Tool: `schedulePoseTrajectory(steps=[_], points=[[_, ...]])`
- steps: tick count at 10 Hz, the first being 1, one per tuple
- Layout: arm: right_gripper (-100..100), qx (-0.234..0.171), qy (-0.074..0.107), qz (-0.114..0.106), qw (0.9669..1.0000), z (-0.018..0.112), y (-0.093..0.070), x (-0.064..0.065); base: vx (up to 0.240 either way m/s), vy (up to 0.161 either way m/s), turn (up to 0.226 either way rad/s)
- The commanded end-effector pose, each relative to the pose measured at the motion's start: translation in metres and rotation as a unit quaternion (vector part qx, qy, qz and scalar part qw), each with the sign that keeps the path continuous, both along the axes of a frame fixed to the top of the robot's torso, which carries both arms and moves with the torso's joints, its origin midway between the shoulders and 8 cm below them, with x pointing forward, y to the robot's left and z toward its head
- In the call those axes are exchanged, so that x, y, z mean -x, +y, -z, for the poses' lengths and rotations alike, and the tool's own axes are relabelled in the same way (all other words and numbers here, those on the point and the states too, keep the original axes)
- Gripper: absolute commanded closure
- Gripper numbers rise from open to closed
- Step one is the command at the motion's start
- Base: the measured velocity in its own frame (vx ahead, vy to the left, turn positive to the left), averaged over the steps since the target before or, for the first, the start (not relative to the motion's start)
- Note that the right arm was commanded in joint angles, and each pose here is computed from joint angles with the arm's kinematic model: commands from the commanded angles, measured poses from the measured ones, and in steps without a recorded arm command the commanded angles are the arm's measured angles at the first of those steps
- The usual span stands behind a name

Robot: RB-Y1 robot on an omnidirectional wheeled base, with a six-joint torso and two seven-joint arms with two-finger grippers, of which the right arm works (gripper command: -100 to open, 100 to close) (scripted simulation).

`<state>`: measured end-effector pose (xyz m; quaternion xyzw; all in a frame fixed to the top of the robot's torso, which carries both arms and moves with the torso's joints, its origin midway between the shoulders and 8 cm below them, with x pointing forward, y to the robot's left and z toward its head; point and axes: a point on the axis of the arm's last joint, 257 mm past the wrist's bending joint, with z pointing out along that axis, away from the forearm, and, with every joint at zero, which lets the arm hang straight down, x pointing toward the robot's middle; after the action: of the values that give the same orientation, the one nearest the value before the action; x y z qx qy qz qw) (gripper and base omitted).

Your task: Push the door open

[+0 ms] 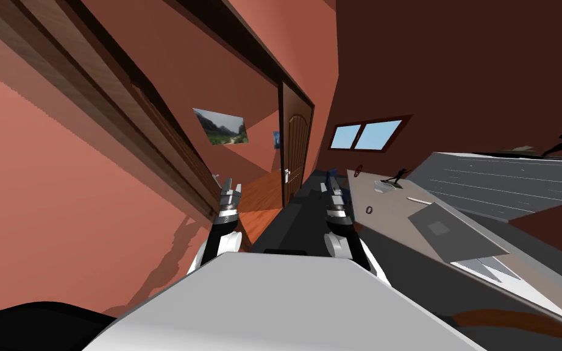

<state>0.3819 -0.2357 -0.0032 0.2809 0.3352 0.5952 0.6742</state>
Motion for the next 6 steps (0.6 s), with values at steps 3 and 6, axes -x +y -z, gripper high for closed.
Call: schedulePoseTrajectory(steps=[3, 6], points=[[-100, -0.009, 0.019, -0.027, 0.9994, 0.018, 0.016, -0.014, 0.093, -0.069, 0.059], [-100, -0.016, 0.042, -0.058, 0.9973, 0.038, 0.034, -0.029, 0.101, -0.077, 0.096]])
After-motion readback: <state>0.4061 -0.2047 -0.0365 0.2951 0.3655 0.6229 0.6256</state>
